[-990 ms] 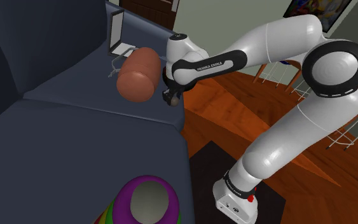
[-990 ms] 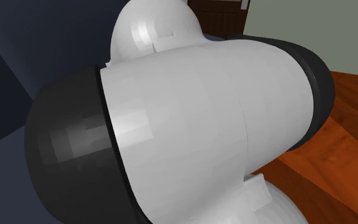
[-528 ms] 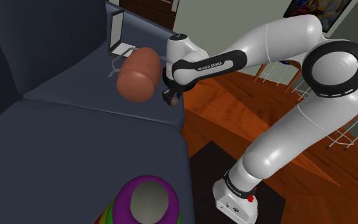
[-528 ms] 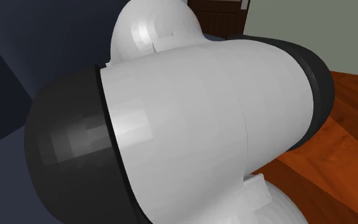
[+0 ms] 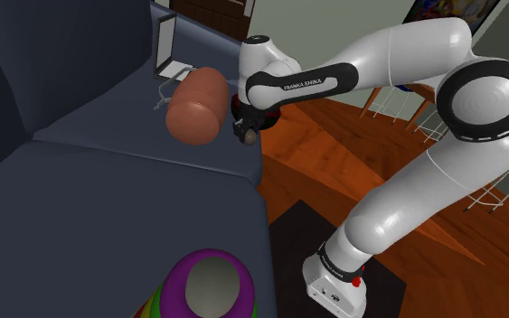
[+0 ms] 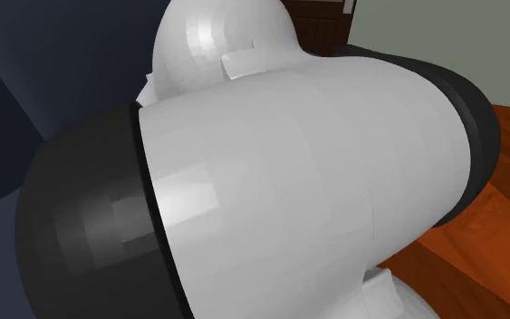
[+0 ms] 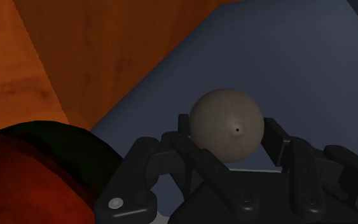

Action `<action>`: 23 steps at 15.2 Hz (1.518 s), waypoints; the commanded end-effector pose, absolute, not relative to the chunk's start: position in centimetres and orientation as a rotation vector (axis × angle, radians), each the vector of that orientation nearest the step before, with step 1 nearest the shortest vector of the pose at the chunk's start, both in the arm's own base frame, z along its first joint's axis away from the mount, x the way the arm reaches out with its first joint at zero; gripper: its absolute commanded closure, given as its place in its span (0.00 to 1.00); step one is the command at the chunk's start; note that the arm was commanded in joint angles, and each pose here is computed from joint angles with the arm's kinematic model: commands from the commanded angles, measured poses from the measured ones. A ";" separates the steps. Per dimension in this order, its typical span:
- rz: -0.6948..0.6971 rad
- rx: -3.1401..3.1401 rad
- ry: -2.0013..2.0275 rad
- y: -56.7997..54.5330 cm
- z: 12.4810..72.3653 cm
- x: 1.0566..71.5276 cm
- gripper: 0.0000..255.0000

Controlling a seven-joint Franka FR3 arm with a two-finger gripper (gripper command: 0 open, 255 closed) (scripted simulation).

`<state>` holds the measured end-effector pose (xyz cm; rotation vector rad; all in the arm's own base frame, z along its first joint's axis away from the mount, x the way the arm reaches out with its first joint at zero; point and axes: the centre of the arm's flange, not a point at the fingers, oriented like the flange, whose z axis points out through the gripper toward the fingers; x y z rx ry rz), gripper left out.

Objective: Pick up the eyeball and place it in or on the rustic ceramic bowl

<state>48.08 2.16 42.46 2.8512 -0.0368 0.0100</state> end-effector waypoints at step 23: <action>0.010 2.851 -0.037 2.1 55.1 48.0 1.00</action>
